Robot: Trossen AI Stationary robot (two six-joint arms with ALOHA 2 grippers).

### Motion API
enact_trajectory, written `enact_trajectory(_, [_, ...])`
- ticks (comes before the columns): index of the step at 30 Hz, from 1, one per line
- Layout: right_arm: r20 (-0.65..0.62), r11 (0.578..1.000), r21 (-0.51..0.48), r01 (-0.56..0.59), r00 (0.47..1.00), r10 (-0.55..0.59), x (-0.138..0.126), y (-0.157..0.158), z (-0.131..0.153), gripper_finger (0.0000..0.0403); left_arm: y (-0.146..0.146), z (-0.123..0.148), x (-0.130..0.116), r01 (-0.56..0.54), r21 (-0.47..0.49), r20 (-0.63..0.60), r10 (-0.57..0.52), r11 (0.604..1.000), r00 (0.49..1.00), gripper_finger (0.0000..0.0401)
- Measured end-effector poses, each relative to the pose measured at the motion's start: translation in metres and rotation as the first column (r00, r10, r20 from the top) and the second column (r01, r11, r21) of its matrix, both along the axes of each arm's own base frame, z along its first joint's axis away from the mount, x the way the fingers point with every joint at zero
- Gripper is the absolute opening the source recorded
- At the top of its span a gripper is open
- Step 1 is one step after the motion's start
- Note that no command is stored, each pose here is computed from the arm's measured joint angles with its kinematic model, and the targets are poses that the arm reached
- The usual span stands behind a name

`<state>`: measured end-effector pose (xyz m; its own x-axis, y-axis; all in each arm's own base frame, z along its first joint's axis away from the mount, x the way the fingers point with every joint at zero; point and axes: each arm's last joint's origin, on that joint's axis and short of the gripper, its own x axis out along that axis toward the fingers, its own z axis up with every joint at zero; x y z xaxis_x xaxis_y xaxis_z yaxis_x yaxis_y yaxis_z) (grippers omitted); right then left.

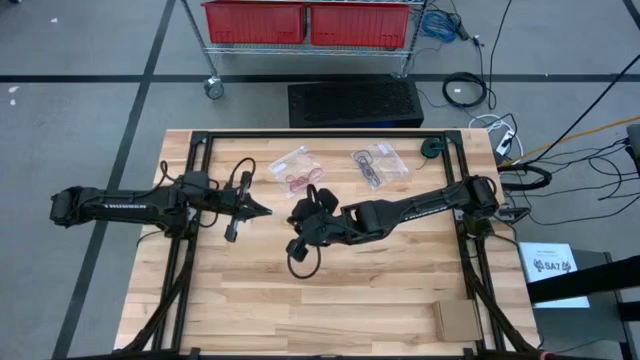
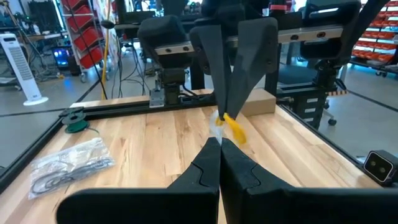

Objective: Sort rubber bands
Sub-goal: Put the yellow rubber band into the zip bag

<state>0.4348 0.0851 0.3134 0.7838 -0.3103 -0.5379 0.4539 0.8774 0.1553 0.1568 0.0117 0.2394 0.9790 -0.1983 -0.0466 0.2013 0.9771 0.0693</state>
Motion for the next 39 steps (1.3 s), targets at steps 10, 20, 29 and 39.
enact_trajectory(10, [0.027,0.998,-0.05,-0.046,0.999,0.048,-0.006,0.003,0.014,0.0,0.0,0.0,0.0,0.001,0.0,-0.003,-0.001,1.0,1.0,0.0001])
enact_trajectory(20, [0.006,0.984,-0.179,-0.015,1.0,0.017,-0.018,0.017,0.044,0.0,0.0,0.0,0.0,0.0,0.0,-0.002,0.0,1.0,1.0,0.0001])
enact_trajectory(29, [-0.063,0.982,-0.189,0.028,0.997,-0.04,-0.018,0.017,0.03,0.0,0.0,0.0,0.0,0.001,0.0,0.0,-0.001,1.0,1.0,0.0001])
enact_trajectory(39, [-0.086,0.99,-0.142,0.003,0.996,-0.015,-0.011,0.021,0.017,0.0,0.0,0.0,0.0,0.0,-0.001,0.0,0.0,1.0,1.0,0.0001])
